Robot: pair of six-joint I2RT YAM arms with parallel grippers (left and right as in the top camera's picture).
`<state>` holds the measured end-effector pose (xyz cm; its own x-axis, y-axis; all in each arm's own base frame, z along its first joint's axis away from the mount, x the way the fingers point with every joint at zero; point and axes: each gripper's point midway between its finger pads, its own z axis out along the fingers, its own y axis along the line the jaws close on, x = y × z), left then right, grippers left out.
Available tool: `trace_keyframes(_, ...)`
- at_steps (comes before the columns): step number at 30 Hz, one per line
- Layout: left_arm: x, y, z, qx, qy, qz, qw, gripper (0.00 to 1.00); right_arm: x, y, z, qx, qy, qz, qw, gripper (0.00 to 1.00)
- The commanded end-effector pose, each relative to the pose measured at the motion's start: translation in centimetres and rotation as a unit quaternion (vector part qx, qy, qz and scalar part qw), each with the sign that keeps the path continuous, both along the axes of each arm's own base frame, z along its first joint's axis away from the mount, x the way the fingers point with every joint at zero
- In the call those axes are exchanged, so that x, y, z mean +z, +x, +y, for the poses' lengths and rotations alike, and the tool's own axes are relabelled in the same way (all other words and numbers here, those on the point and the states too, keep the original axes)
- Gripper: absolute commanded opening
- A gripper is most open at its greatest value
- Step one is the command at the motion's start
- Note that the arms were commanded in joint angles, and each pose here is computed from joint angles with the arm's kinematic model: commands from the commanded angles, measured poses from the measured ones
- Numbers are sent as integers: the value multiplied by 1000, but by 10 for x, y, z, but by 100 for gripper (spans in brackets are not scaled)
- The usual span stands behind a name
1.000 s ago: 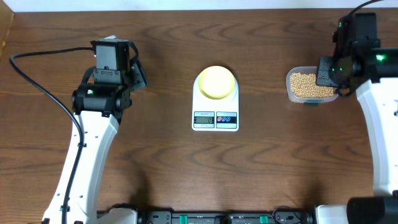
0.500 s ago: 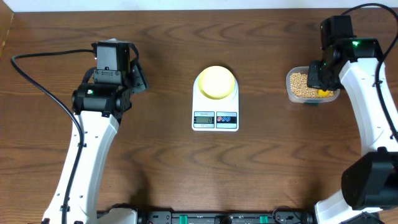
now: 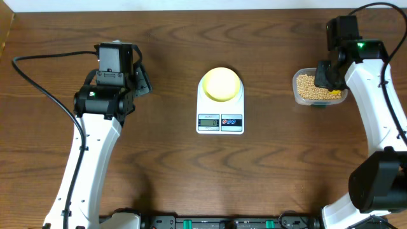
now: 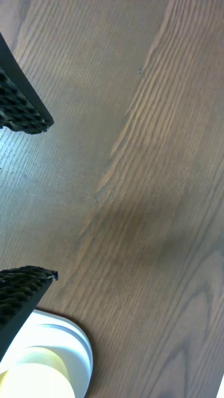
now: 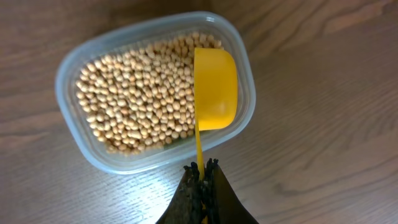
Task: Scoop item into bowl and weigh 50g on scale
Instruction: 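Lower the scoop into the soybeans with the right gripper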
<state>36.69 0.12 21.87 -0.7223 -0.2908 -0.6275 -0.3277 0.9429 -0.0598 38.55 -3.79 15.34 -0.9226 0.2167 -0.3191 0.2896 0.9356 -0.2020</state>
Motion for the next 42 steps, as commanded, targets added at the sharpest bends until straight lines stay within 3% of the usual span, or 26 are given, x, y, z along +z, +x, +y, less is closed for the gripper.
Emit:
trace_keyframes(1,4,-2,-1,-6,0,-5,1000,71,-12,-7,-5,-13,-11,14,1000,1)
trace_keyframes(11,7,-3,-1,-6,0,-9,1000,72,-23,-11,-6,-13,-12,22,1000,1)
trace_keyframes(42,3,-8,-8,-19,-17,3,1000,72,-56,-13,28,-1,132,65,989,1)
